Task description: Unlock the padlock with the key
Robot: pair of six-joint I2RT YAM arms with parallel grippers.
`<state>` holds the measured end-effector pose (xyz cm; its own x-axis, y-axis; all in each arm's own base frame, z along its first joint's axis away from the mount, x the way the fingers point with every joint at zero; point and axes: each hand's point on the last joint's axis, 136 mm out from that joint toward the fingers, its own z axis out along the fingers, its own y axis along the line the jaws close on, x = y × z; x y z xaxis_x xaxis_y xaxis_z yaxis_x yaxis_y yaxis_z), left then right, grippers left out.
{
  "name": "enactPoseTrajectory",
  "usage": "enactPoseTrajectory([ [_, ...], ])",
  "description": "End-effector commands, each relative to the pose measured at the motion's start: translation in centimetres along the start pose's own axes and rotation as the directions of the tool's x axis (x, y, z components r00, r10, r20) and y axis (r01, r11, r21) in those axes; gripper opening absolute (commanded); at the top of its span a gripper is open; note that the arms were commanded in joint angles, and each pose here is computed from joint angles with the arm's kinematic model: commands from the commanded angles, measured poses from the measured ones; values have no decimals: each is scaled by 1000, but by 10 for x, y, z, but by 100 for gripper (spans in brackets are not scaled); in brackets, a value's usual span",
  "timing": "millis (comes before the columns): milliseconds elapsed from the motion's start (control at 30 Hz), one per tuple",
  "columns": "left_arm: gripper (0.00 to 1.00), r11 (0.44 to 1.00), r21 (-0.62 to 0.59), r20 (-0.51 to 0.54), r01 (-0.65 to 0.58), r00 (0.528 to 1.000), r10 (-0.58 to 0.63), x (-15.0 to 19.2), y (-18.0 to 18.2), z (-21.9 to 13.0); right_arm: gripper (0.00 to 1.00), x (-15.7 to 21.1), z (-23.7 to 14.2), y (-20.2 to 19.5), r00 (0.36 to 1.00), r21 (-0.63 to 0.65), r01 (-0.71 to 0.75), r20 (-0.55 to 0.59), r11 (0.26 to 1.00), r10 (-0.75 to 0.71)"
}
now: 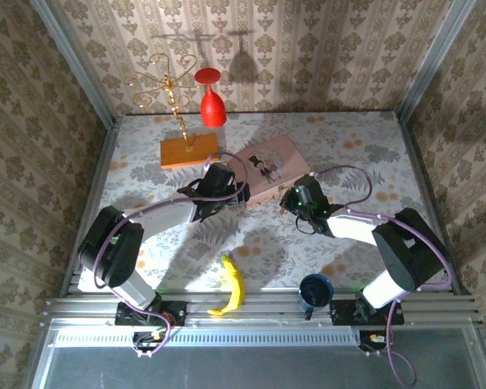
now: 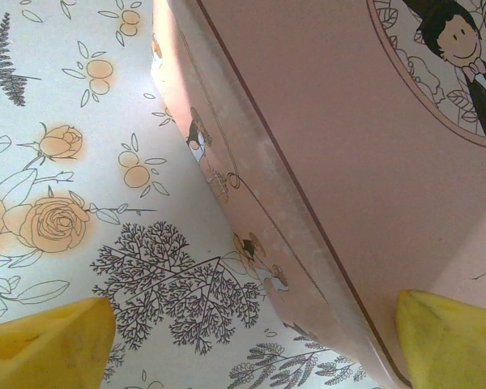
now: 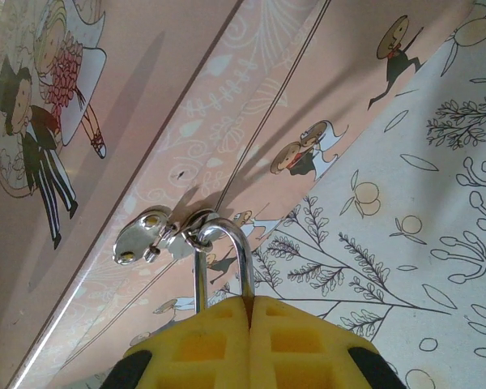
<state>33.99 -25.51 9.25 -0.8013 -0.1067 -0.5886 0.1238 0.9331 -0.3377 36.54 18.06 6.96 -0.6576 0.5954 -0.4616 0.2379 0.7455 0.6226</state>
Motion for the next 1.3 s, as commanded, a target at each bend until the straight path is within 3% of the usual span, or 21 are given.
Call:
enactPoseTrajectory([
  [0,89,985,-169,-133,-35,991,12,41,50,2,0,-41,0,0,989,30,-34,148,999,29],
  [867,89,984,-177,-141,-38,990,13,43,53,3,0,-63,4,1,960,10,-118,256,993,111],
  [1267,90,986,-166,-122,-20,992,-1,39,51,-4,0,-62,8,7,960,-23,-129,249,991,131],
])
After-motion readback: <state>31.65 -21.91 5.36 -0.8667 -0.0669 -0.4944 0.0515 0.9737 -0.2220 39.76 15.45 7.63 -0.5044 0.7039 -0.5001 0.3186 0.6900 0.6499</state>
